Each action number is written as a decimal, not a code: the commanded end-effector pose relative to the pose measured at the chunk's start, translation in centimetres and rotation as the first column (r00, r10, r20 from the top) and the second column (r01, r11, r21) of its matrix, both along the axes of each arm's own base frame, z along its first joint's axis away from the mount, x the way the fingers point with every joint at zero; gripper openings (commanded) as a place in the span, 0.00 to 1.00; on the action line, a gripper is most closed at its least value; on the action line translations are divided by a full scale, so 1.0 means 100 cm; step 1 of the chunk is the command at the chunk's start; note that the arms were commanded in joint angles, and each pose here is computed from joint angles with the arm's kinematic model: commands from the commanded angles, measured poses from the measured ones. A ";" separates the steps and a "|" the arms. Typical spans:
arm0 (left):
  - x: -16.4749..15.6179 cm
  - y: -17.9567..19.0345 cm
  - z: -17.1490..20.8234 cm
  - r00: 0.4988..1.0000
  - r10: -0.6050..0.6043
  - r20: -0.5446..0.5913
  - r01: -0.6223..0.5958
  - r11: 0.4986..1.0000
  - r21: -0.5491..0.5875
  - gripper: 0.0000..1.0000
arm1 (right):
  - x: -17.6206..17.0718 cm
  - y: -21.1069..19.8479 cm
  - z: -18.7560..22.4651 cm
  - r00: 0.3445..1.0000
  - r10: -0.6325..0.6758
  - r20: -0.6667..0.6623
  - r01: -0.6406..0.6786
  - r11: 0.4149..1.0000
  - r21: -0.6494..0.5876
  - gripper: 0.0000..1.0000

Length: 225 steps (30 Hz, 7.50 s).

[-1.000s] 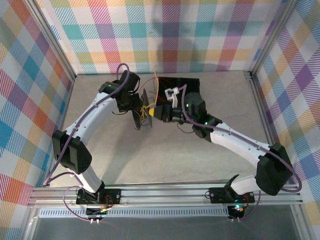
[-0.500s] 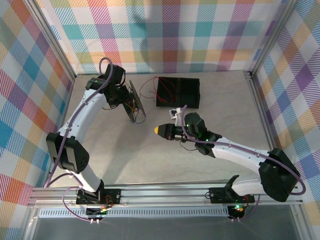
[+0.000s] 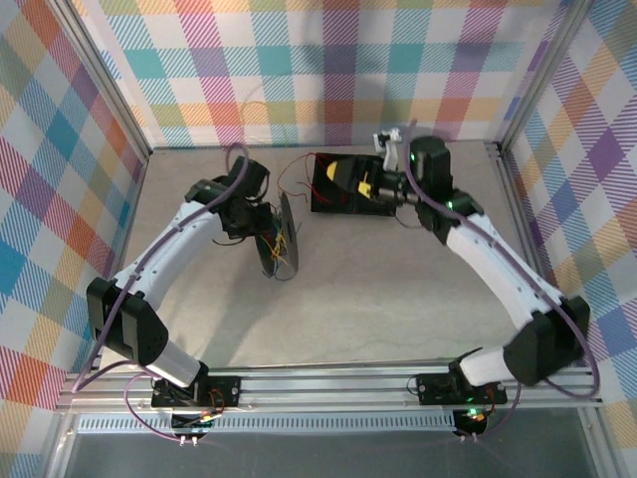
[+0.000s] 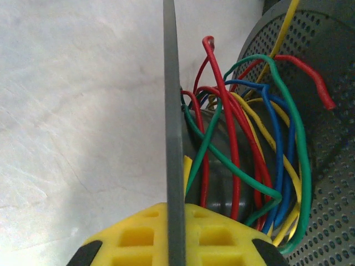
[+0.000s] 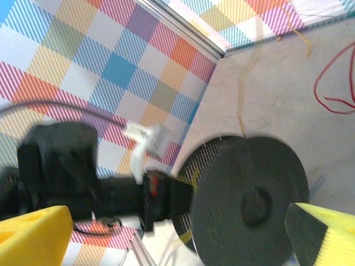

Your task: Wrap the cables

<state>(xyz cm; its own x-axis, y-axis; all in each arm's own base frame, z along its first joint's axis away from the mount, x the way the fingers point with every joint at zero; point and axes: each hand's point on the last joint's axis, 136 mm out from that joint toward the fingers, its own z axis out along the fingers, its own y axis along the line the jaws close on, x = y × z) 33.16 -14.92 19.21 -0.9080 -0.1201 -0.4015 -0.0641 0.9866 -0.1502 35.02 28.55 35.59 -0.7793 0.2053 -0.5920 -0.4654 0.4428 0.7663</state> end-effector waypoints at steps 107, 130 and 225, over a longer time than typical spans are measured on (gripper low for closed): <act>0.062 0.101 0.108 0.846 0.527 0.078 -0.412 0.740 -0.532 0.00 | -0.104 0.053 -0.129 0.910 -0.096 -0.403 0.157 0.980 0.121 0.00; 0.009 0.016 0.180 0.985 0.140 0.105 0.008 0.563 -0.826 0.00 | -0.023 0.018 -0.261 0.730 -0.283 -0.622 0.366 0.931 0.007 0.00; -0.104 -0.081 0.047 0.819 -0.571 -0.054 0.572 0.820 0.011 0.00 | -0.069 -0.173 -0.263 0.763 -0.542 -0.351 0.175 0.696 -0.696 0.71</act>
